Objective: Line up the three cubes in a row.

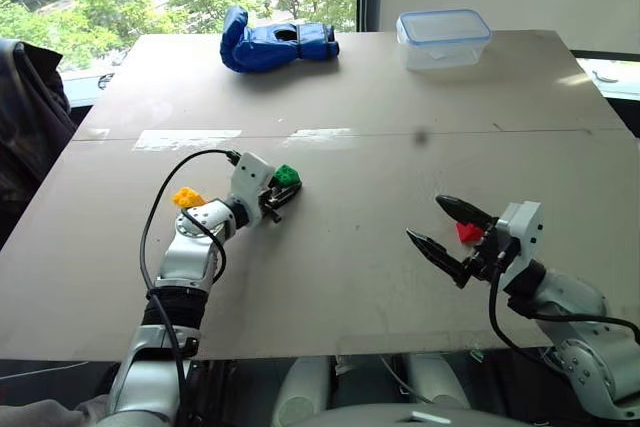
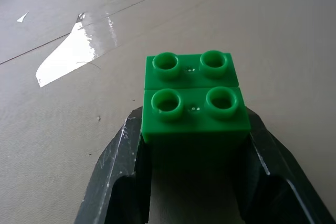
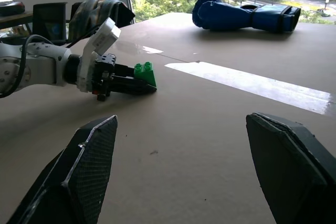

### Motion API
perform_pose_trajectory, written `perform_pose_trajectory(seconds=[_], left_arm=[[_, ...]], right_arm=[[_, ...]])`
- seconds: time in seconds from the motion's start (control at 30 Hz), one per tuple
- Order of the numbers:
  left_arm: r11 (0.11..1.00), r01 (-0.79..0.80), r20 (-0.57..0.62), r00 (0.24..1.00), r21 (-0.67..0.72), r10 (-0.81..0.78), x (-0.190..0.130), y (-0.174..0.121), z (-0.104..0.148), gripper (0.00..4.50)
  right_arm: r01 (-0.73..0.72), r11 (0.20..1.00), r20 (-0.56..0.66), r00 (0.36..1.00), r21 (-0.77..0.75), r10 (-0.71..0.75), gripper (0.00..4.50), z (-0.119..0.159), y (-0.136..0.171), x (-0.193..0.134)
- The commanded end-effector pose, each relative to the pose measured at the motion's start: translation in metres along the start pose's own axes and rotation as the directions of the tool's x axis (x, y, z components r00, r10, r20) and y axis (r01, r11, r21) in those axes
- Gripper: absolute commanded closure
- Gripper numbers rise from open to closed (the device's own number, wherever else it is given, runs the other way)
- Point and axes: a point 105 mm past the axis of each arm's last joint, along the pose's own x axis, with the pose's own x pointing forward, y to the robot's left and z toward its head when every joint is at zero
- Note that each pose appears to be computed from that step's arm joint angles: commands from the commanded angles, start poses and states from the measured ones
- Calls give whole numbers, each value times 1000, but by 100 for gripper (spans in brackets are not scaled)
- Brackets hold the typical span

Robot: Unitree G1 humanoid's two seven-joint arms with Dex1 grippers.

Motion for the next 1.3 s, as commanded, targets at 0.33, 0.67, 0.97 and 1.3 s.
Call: perform_pose_trajectory(seconds=[0.33,0.67,0.97,1.3], left_arm=[[719,657,48,730,225,-682,22,-123,32,280],[561,740,-55,620,371,-782,50,-126,44,280],[541,792,-107,586,283,-803,43,-142,36,280],[600,750,-117,646,278,-754,41,-157,18,280]], right_arm=[[59,997,11,998,-52,-59,46,7,-27,-30],[68,994,1,998,-80,-68,46,7,-24,-54],[61,996,-66,996,-72,-65,46,-5,-6,-81],[3,998,-96,995,-66,-9,46,-14,-1,-86]])
